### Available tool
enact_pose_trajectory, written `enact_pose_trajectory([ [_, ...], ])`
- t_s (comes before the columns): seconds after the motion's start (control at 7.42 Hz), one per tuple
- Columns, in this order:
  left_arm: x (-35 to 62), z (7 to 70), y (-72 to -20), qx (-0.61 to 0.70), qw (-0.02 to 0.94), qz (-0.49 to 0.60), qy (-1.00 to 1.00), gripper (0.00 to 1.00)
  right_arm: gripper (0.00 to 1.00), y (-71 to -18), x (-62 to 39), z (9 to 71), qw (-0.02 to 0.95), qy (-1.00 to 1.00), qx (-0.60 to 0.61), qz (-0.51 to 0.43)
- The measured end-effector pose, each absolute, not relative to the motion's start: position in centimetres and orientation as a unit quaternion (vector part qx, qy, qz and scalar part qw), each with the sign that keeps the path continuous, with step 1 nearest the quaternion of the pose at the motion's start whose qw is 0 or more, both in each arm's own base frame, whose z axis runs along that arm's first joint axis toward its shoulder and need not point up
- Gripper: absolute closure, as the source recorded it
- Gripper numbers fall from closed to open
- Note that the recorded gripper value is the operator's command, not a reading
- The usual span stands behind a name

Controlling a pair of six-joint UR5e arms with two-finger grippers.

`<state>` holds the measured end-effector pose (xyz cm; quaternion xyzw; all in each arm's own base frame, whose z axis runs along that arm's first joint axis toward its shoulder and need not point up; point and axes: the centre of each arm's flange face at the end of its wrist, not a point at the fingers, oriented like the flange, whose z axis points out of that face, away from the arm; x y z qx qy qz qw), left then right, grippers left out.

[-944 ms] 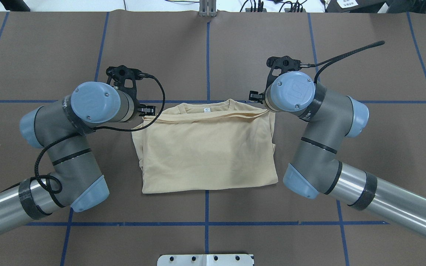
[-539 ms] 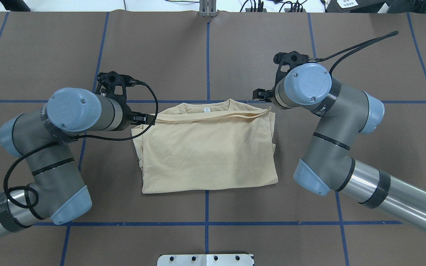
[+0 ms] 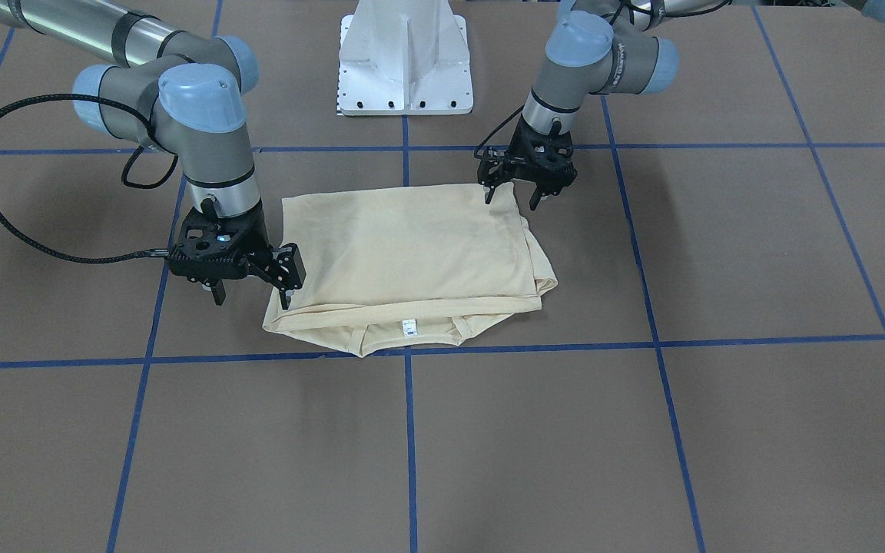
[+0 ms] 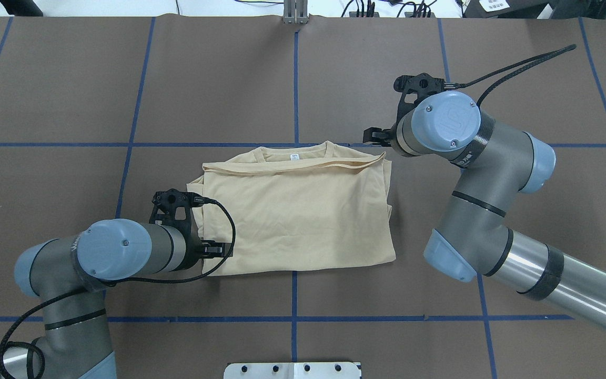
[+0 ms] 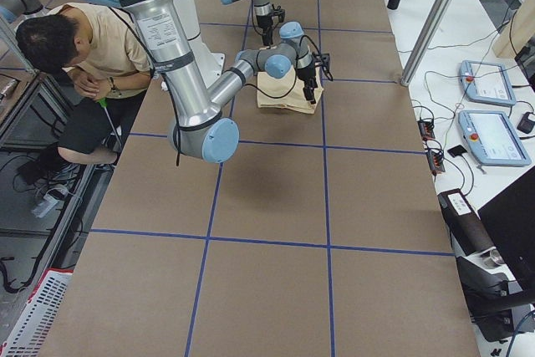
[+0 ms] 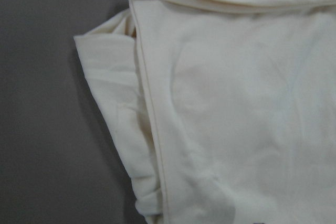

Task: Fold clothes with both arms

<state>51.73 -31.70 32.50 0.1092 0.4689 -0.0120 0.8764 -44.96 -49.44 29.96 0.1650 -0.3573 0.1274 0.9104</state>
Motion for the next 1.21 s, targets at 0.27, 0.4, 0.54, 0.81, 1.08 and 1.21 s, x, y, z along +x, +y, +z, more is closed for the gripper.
enact_pose_trajectory([
  [0.27, 52.5, 32.6, -30.4, 0.102, 0.877, -0.006, 0.47, 0.63, 0.0, -49.4, -44.9, 30.0, 0.911, -0.357, 0.165, 0.128],
  [0.4, 52.7, 32.6, -30.1, 0.1, 0.877, -0.005, 0.471, 0.92, 0.0, -49.4, -44.9, 30.0, 0.911, -0.357, 0.165, 0.128],
  [0.54, 52.7, 32.6, -30.0, 0.098, 0.877, -0.007, 0.471, 1.0, 0.0, -49.4, -44.9, 30.0, 0.911, -0.357, 0.164, 0.128],
  [0.81, 52.6, 32.8, -30.0, 0.097, 0.877, -0.013, 0.47, 1.0, 0.0, -49.4, -45.0, 30.0, 0.911, -0.357, 0.165, 0.128],
  [1.08, 51.4, 33.1, -30.3, 0.101, 0.879, -0.018, 0.466, 1.0, 0.0, -49.4, -45.0, 30.0, 0.91, -0.357, 0.165, 0.128],
  [1.21, 50.3, 33.8, -31.0, 0.105, 0.882, -0.023, 0.459, 1.0, 0.0, -49.4, -45.0, 30.0, 0.91, -0.357, 0.165, 0.128],
])
